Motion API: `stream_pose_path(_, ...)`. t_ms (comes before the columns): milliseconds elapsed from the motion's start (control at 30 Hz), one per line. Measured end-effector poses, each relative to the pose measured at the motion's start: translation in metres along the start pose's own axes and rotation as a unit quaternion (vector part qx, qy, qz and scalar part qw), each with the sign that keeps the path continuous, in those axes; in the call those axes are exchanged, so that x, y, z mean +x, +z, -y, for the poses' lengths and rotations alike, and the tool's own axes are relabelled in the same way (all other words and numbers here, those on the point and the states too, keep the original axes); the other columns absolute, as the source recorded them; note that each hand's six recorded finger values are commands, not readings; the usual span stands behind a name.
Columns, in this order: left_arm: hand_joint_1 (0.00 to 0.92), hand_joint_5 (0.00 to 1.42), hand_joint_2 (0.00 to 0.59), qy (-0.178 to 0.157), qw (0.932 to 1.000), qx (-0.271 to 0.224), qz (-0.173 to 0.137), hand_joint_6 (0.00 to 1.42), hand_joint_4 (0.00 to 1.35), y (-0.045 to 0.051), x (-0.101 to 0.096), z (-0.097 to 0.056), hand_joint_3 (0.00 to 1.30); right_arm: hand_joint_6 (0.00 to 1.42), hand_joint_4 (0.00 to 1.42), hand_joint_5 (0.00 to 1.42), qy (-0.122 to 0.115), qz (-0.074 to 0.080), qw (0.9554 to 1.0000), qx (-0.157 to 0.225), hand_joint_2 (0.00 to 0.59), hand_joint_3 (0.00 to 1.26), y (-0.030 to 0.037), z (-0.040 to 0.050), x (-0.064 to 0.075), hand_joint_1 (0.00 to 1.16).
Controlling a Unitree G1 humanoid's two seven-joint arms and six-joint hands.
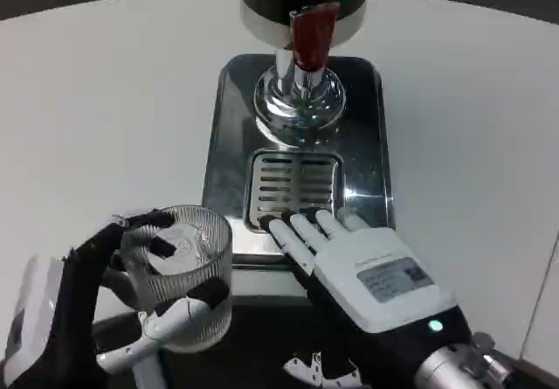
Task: Grasp the cup under the faucet to collect the drink, then remove the cup.
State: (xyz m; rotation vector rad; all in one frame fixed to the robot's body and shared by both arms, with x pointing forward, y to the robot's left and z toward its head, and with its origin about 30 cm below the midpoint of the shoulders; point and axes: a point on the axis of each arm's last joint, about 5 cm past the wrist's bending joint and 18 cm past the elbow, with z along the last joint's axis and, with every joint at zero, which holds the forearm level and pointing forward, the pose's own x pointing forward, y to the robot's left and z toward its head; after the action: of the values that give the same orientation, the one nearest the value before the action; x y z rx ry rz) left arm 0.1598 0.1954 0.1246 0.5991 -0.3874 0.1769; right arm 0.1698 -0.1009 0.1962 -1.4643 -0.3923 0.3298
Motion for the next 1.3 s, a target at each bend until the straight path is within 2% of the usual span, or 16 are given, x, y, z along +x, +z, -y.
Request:
stream_pose_path(700, 0.572, 0.92, 0.222, -0.001, 1.0, -0.001, 0.001, 0.93, 1.11, 0.0003, 0.0, 0.0, 1.02, 0.0, 0.0, 0.0, 0.003, 0.0, 1.0, 0.0, 0.307, 0.0, -0.0001, 0.0001, 0.0, 0.66)
stream_pose_path(867, 0.571, 0.92, 0.221, 0.002, 0.9999, -0.005, 0.014, 0.93, 1.11, 0.0016, 0.009, 0.002, 1.02, 0.0, 0.0, 0.0, 0.004, -0.006, 1.0, 0.0, 0.307, 0.0, -0.0007, -0.0001, -0.001, 0.66)
stream_pose_path(1000, 0.568, 0.92, 0.22, -0.001, 0.9997, -0.008, 0.023, 0.93, 1.11, 0.0001, 0.02, 0.006, 1.02, 0.0, 0.0, 0.0, 0.004, -0.03, 0.9995, -0.001, 0.307, 0.0, -0.003, 0.0008, -0.007, 0.66)
stream_pose_path(1133, 0.566, 0.93, 0.219, -0.008, 0.9994, -0.012, 0.031, 0.93, 1.11, -0.0024, 0.033, 0.012, 1.02, 0.0, 0.0, 0.0, -0.001, -0.062, 0.9981, -0.001, 0.307, 0.0, -0.0064, 0.0036, -0.017, 0.66)
stream_pose_path(1300, 0.564, 0.95, 0.219, -0.012, 0.9989, -0.017, 0.041, 0.93, 1.11, -0.0038, 0.053, 0.02, 1.02, 0.0, 0.0, 0.0, -0.004, -0.111, 0.9938, 0.007, 0.307, 0.0, -0.0105, 0.0051, -0.032, 0.66)
